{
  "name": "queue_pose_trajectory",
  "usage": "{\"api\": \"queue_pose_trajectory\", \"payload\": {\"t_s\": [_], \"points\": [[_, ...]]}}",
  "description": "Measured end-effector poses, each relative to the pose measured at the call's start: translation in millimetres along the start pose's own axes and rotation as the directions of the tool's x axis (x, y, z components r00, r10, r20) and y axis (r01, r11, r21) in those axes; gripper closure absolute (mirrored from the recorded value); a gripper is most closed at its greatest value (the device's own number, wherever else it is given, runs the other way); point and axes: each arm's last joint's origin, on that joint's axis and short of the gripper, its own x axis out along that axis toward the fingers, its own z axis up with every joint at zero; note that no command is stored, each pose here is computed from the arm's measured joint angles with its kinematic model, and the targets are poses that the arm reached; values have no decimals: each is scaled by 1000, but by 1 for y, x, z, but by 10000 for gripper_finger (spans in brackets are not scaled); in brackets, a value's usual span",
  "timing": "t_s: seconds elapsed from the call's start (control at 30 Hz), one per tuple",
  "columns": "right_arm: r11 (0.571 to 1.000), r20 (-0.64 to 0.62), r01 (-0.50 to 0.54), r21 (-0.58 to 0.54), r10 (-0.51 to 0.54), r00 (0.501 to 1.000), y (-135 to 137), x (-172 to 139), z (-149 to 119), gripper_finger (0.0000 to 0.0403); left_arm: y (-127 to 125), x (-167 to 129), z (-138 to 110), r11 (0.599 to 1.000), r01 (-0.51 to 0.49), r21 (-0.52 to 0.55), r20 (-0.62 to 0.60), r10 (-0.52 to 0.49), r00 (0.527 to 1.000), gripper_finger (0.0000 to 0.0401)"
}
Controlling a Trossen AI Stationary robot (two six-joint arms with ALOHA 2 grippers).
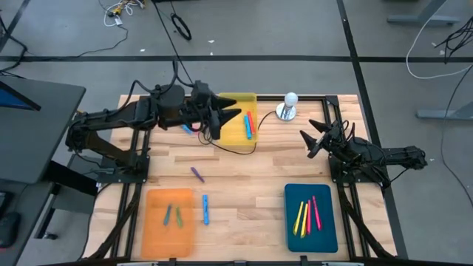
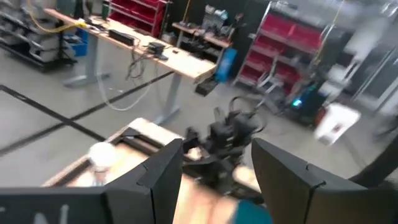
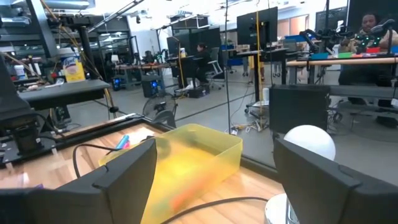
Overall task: Pick & Place Markers
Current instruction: Put the top blue highlighter into the yellow bin
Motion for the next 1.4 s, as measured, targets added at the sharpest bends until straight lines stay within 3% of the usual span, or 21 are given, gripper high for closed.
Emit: {"api": "queue_pose_trajectory", "payload": {"t_s": [0.23,0.5,0.87,1.3,1.4], "points": [[1000,0,-1,0,1,1000,0,0,0,80,21,1,-11,982,-90,167,-146,115,983,204],[1000,1,-1,0,1,1000,0,0,0,80,37,-2,-23,944,-120,306,-295,214,931,204],[1000,1,-1,-1,1,1000,0,0,0,80,35,-2,-24,954,-70,293,-319,167,933,204],[1000,0,-2,-3,2,1000,0,0,0,80,35,-2,-24,962,-82,262,-319,166,933,204],[999,-1,-44,-29,44,999,1,0,0,80,35,-2,-24,962,-82,261,-319,166,933,204]]}}
